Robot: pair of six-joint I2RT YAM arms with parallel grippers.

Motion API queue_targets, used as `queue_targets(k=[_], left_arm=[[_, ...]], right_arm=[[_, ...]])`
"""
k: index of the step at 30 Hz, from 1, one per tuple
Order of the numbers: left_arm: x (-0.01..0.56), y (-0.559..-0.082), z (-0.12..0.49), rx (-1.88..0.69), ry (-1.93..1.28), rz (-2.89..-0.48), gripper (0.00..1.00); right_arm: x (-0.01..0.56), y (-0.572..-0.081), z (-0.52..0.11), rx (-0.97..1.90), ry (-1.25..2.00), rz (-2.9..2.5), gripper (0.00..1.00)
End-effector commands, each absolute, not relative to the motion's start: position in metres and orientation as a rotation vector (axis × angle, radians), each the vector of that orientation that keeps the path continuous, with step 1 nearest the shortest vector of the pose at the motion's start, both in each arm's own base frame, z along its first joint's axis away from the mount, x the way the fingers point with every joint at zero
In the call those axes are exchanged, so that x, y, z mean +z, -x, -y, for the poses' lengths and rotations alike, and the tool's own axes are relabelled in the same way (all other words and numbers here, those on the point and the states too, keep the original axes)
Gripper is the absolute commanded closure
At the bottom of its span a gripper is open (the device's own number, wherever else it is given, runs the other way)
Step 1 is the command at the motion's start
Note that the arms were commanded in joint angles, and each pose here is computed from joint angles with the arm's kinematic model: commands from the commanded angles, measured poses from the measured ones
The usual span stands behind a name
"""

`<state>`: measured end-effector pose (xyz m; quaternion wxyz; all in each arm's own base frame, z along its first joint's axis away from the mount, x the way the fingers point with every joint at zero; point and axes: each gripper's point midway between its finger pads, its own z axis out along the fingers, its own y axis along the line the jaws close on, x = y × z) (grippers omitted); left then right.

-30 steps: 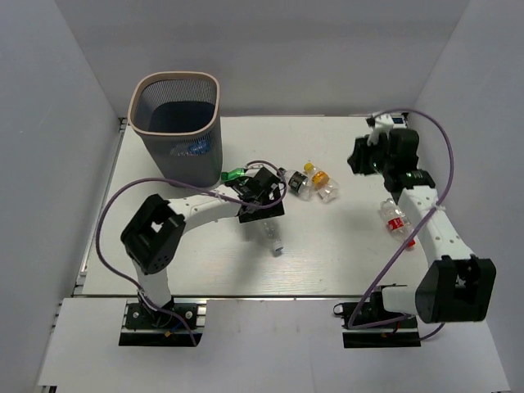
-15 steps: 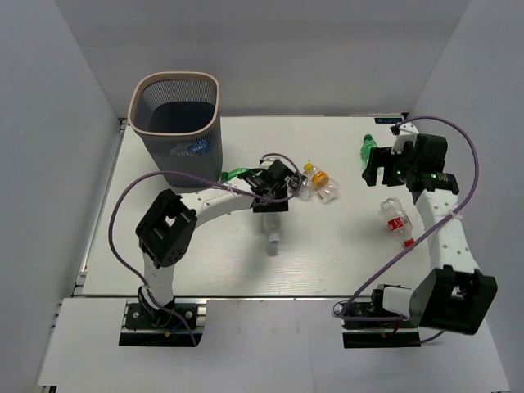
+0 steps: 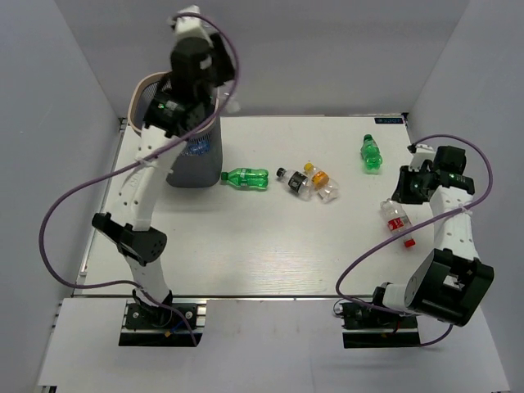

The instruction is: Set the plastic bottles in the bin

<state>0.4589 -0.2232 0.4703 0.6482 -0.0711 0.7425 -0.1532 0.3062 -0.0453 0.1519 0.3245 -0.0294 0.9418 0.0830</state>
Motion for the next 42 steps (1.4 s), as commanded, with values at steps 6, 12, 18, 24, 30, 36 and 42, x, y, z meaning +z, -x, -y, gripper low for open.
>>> queue_targets(k=[6,12,18,24,30,36,42], left_arm=[[0.427,-0.499,0.092,-0.032,0.341,-1.78,0.72],[0.418,-0.506,0.055,0.021,0.389,-1.791,0.04],[0.445,-0.503,0.072,-0.064,0.247,-1.75,0.0],[0.435,-0.467,0.181,-0.542,-0.204,-1.772,0.0],[0.351,-0.402,0.256,-0.759,-0.437,-1.95,0.0],[0.283,-0.34,0.287,-0.838,-0.505,-2.063,0.0],[0.215,-0.293,0.304,-0.873,-0.535,-2.205,0.0]], right_arm=[[0.151,-0.276,0.052,0.216,0.147,-2.496,0.26],[0.137,-0.266,0.051,0.284,0.125,-2.563,0.11],[0.116,-0.258,0.057,0.262,0.202,-2.626,0.09],[0.084,-0.269,0.085,0.062,0.264,-2.626,0.09],[0.062,-0.285,0.103,-0.026,0.277,-2.633,0.09],[0.043,-0.297,0.115,-0.1,0.37,-2.618,0.09],[0.018,-0.303,0.1,0.052,0.46,-2.631,0.17]])
